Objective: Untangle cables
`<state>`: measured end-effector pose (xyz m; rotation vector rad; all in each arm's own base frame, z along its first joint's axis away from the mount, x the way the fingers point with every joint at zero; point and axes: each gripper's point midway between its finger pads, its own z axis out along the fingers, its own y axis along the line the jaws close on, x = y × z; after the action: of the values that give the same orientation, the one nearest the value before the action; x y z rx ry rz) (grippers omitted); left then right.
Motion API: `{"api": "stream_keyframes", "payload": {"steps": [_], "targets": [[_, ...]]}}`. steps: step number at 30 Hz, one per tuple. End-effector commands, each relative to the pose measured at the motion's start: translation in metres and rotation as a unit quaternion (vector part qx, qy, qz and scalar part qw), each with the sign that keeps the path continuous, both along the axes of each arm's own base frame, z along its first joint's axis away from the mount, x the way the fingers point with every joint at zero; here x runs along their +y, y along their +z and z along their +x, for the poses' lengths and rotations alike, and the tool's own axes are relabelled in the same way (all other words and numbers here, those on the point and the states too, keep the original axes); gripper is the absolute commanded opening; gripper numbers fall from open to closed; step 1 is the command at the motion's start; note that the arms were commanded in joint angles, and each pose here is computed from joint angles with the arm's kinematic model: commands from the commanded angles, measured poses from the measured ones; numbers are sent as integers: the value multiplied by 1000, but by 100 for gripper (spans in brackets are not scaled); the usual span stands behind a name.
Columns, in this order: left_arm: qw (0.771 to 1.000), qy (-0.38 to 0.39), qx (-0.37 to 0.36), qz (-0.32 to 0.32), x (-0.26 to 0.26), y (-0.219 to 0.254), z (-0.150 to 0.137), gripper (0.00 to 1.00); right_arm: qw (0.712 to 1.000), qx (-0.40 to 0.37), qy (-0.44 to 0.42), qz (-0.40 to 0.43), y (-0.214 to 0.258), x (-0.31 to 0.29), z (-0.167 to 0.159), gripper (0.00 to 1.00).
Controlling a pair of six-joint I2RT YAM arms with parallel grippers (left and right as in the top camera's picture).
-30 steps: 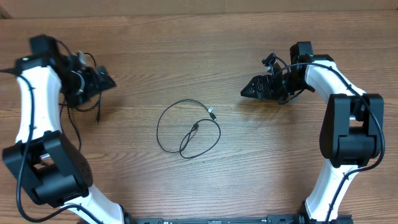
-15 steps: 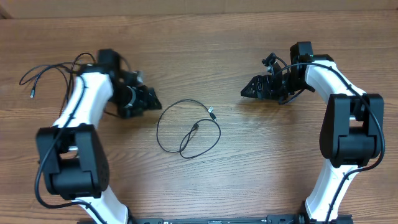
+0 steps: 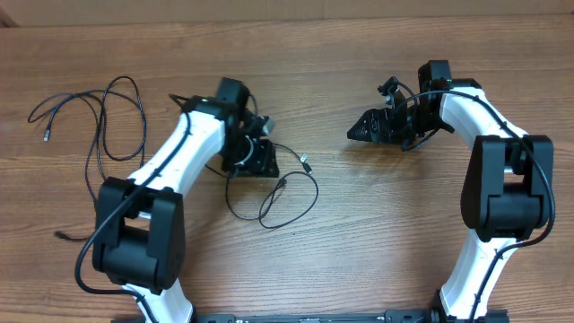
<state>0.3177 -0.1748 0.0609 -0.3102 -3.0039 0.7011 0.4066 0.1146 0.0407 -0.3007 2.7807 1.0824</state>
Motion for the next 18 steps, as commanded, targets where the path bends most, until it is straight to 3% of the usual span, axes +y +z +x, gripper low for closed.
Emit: {"api": "stream_keyframes", "payload": {"steps": [1,18], "targets": [[999,-37,-2,20,-15,-5,-13,45,1000,9,2,3,-5,3,-3,100],[987,-88,-38,126,-13,-17,-21,37,1000,9,2,3,-5,3,-3,100]]}}
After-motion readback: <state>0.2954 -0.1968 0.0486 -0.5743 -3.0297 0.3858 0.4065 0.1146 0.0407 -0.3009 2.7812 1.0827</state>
